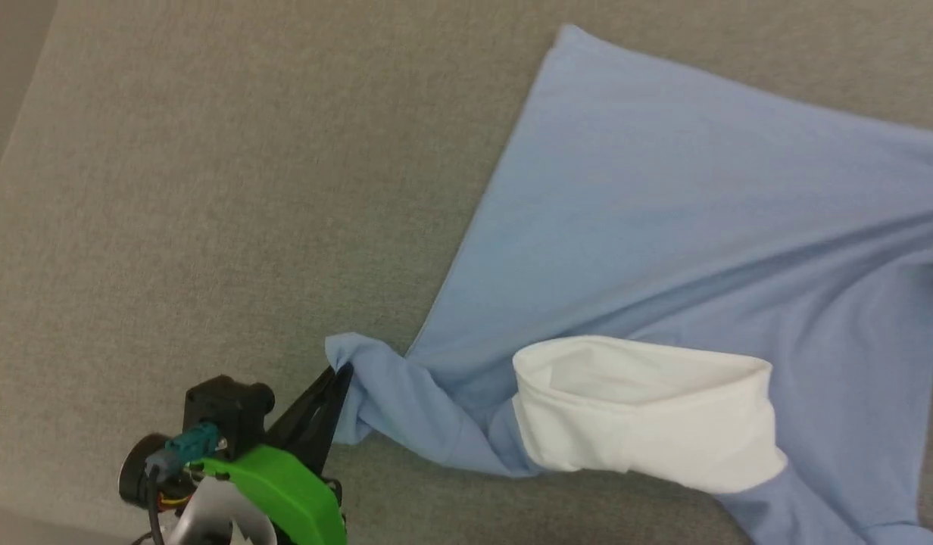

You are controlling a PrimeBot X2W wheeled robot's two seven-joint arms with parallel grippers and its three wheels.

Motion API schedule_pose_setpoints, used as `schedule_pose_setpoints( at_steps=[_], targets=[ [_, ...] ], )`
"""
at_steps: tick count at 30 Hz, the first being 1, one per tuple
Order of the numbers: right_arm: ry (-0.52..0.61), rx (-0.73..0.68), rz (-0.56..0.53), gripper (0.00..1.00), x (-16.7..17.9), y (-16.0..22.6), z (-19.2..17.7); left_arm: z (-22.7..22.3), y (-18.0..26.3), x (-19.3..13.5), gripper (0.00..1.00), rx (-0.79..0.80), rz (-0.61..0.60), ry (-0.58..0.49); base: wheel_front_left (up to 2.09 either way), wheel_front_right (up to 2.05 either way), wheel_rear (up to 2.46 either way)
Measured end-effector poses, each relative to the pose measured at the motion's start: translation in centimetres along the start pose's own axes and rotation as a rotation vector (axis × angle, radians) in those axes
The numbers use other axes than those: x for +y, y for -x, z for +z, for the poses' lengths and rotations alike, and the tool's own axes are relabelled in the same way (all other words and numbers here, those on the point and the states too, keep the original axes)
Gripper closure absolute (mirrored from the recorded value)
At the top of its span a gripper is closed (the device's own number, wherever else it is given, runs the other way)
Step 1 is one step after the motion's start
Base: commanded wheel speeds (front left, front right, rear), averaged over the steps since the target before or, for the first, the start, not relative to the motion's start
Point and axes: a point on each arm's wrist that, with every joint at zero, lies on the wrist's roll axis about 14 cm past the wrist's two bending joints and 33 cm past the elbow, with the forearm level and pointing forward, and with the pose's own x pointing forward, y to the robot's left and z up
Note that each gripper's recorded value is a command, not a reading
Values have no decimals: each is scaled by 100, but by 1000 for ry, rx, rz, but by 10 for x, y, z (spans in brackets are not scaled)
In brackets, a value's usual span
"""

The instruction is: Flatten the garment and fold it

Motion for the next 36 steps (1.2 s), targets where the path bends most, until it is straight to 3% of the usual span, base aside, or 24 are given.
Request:
schedule_pose_setpoints(
  at_steps=[4,9,17,21,22,23,24,28,32,36],
  targets=[
    [-47,-20,-62,100,-31,43,-23,4,10,-6,100,-22,-16,0,0,0,0],
    [-168,31,-127,100,-53,103,-96,7,17,-20,100,-46,-67,4,0,0,0],
    [-394,188,-211,100,-37,192,-229,12,18,-43,100,-69,-147,-3,0,0,0],
    [-474,179,-216,100,-25,205,-252,15,15,-52,100,-78,-178,-15,0,0,0],
    [-484,151,-225,100,-26,207,-250,16,15,-54,100,-81,-185,-19,0,0,0],
    [-474,124,-229,20,-28,208,-246,17,14,-56,100,-83,-193,-24,0,0,0],
    [-459,89,-237,0,-32,208,-238,19,13,-58,100,-86,-201,-27,0,0,0],
    [-336,-104,-228,0,-48,206,-170,21,12,-64,100,-90,-221,-33,0,0,0],
    [-182,-312,-149,0,-44,199,-72,25,7,-67,100,-99,-233,-36,0,0,0],
    [-21,-358,-52,0,-20,178,-9,34,1,-69,100,-124,-235,-37,0,0,0]
  ],
)
